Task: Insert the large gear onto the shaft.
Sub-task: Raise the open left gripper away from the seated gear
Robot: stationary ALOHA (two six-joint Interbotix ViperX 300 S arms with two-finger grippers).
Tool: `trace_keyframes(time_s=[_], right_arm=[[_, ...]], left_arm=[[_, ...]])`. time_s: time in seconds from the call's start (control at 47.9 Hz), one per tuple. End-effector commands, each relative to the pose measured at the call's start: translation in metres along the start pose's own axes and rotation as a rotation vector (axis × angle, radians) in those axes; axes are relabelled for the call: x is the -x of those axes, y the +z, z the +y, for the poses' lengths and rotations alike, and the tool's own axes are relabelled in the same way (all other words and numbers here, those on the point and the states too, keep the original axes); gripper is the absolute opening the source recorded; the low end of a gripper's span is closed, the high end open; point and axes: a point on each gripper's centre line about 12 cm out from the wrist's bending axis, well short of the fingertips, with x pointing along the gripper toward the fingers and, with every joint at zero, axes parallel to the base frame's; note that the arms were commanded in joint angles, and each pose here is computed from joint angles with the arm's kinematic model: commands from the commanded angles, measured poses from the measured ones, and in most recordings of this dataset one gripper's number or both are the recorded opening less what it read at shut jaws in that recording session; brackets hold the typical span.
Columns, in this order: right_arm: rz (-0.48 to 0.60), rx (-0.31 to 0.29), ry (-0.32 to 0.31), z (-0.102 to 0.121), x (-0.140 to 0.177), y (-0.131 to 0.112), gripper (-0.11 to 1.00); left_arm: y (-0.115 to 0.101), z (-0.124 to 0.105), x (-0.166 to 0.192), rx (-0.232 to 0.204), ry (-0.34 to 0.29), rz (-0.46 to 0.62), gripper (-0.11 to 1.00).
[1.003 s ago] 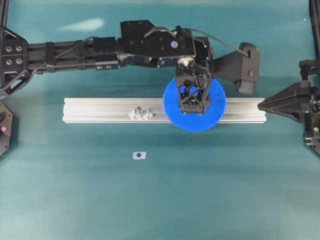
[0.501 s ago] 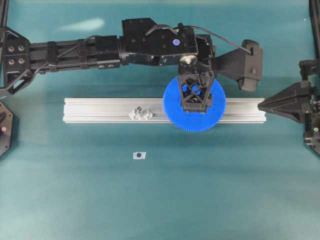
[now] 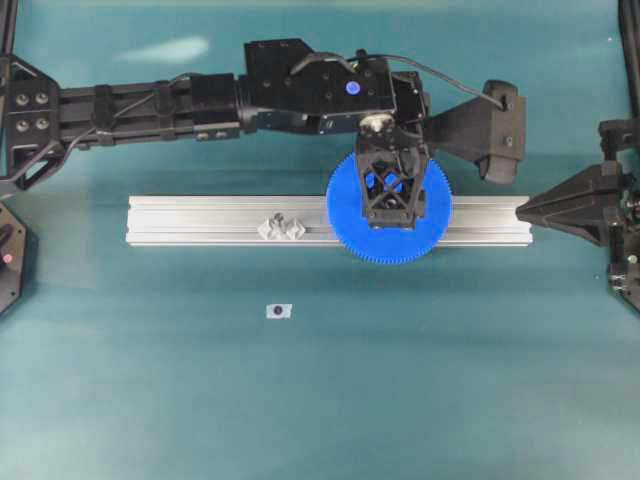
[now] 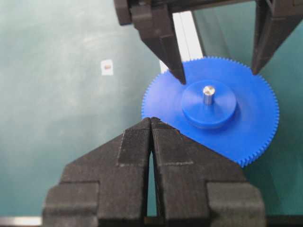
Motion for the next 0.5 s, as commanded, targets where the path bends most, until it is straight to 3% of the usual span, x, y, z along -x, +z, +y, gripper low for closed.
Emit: trace_keyframes(time_s=[0.0, 0.48], right_arm=[[-0.009, -0.009, 0.001, 0.0, 0.0, 0.003, 0.04], [-0.017, -0.011, 0.001, 0.0, 0.001, 0.004, 0.04]], left_arm=[[0.007, -0.002, 0.043, -0.002, 0.018, -0.081, 0.9], [-0.003, -0.004, 0.068, 0.024, 0.024, -0.114, 0.9]])
